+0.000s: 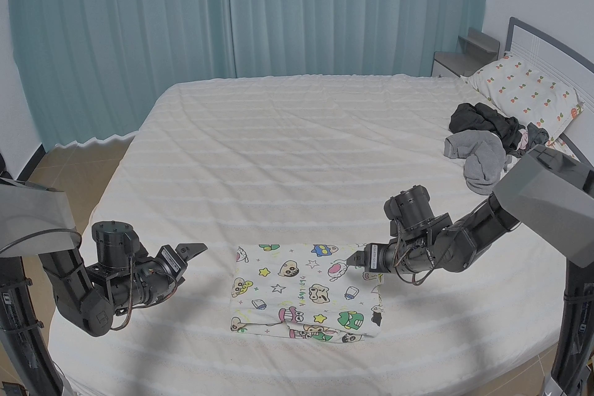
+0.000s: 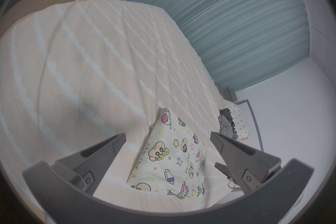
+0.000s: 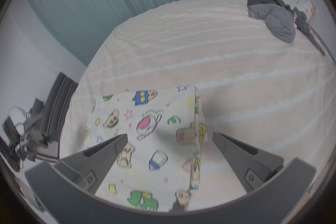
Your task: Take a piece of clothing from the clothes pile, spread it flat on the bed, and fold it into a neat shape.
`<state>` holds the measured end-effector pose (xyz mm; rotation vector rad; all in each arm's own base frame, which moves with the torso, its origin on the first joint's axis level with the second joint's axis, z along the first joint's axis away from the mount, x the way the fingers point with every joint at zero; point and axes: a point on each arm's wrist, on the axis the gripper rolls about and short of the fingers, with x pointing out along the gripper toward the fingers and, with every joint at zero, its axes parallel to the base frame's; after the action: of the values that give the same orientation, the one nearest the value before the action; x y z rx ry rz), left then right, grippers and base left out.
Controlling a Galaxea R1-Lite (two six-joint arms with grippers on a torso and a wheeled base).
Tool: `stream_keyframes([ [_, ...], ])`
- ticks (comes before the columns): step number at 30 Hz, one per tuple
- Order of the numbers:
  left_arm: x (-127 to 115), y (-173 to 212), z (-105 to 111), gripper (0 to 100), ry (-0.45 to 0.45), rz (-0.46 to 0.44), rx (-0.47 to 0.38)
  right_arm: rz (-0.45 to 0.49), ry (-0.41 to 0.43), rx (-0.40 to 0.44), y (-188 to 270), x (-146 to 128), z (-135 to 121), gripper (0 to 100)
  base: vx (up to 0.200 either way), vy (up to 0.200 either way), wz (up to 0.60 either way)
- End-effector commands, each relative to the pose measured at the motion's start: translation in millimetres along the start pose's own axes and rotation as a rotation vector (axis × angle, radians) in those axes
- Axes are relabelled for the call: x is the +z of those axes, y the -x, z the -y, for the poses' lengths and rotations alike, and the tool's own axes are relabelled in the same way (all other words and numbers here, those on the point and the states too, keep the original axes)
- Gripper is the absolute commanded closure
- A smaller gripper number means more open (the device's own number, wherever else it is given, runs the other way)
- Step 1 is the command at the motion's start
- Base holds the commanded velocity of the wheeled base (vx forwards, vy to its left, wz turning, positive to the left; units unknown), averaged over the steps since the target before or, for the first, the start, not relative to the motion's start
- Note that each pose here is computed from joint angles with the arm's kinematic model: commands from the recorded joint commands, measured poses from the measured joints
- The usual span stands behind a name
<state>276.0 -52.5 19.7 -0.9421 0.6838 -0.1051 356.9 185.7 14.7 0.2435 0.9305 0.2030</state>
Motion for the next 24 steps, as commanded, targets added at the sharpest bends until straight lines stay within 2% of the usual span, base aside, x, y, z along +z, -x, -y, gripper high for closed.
stream_keyframes([
  [1,-2.1,1.4,-1.4,0,0.003,-0.03,-0.011,-0.034,-0.057,-0.025,-55.8,-1.0,19.9,0,0.0,0.0,0.0],
  [11,-4.1,-1.6,-4.9,0,-0.001,-0.024,-0.019,0.016,-0.063,-0.001,-75.6,12.8,15.4,0,0.0,0.0,0.0],
  [12,-4.3,-1.6,-5.2,0,-0.002,-0.021,-0.023,0.016,-0.063,-0.001,-80.0,13.7,15.0,100,0.0,0.0,0.0],
  [16,-4.2,-2.0,-5.3,0,-0.003,-0.02,-0.025,-0.003,-0.074,-0.011,-88.0,11.7,16.0,100,0.0,0.0,0.0],
  [21,-4.2,-2.0,-5.3,0,-0.004,-0.018,-0.024,0.029,-0.173,0.005,-79.9,21.1,12.1,100,0.0,0.0,0.0],
  [24,-4.2,-2.0,-5.3,0,-0.004,-0.018,-0.024,0.056,-0.2,0.017,-68.4,30.3,9.8,100,0.0,0.0,0.0],
])
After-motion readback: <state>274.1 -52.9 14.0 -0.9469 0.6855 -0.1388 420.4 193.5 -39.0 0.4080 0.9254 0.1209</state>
